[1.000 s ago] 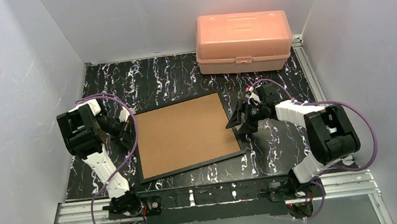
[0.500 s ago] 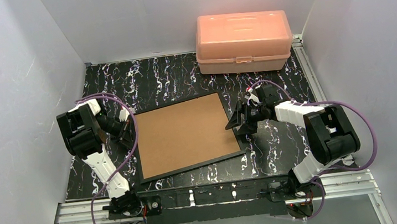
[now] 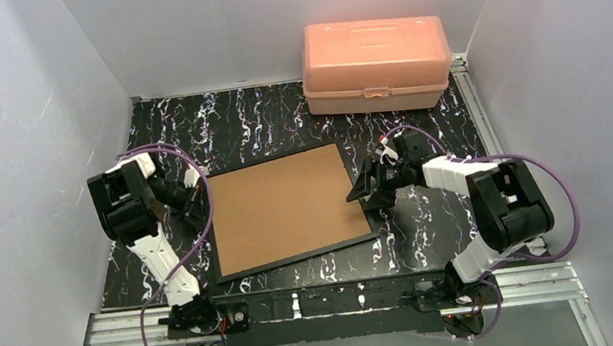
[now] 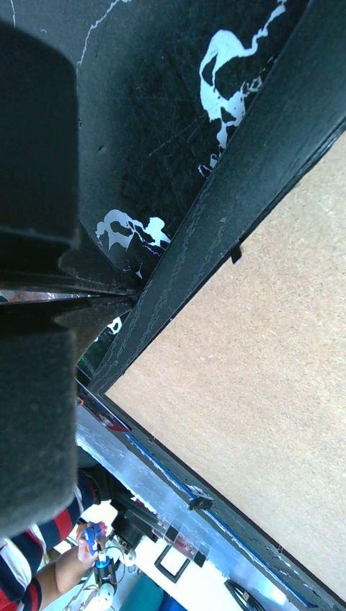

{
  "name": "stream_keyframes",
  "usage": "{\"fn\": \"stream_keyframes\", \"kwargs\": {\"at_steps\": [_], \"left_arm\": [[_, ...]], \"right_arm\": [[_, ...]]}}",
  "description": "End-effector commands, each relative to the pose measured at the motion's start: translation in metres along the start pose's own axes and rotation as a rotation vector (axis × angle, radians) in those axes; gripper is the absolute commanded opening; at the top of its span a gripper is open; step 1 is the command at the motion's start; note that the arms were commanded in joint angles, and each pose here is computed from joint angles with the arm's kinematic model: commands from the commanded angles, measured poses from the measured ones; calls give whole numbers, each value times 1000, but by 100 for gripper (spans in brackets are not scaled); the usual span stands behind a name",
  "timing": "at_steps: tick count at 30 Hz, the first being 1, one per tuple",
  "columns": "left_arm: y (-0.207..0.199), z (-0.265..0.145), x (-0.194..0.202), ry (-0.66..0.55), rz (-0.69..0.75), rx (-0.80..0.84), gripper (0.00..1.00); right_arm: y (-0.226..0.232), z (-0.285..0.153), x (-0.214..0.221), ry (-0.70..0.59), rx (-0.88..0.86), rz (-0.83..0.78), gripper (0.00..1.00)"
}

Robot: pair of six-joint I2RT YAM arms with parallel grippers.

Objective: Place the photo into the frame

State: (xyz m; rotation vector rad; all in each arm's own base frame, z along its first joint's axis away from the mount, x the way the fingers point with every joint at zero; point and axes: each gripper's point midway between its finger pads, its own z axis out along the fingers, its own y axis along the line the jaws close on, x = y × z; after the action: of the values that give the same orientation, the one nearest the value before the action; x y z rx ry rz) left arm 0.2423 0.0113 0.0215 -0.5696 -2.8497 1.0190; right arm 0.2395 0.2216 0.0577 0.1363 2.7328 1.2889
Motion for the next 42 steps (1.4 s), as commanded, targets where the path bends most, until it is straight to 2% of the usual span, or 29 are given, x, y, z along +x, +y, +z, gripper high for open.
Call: {"fn": "stream_keyframes", "kwargs": {"at_steps": [1, 22, 25, 29, 32, 42], "left_arm": [[-7, -4, -8, -23, 25, 14, 0], [-9, 0, -12, -15, 38, 19, 0], [-8, -2, -11, -10, 38, 8, 0], [-6, -5, -8, -7, 34, -8, 0], [-4, -11, -6, -3, 35, -18, 0], [4, -16, 0, 21, 68, -35, 0]], "right_arm": [[-24, 10, 16, 53, 82, 33, 78], [-35, 19, 30, 107, 164, 11, 77], [-17, 17, 16, 86, 131, -17, 77], [34, 4, -18, 25, 41, -86, 78], [53, -11, -33, -24, 40, -113, 79], [8, -20, -11, -52, 174, -78, 80]]}}
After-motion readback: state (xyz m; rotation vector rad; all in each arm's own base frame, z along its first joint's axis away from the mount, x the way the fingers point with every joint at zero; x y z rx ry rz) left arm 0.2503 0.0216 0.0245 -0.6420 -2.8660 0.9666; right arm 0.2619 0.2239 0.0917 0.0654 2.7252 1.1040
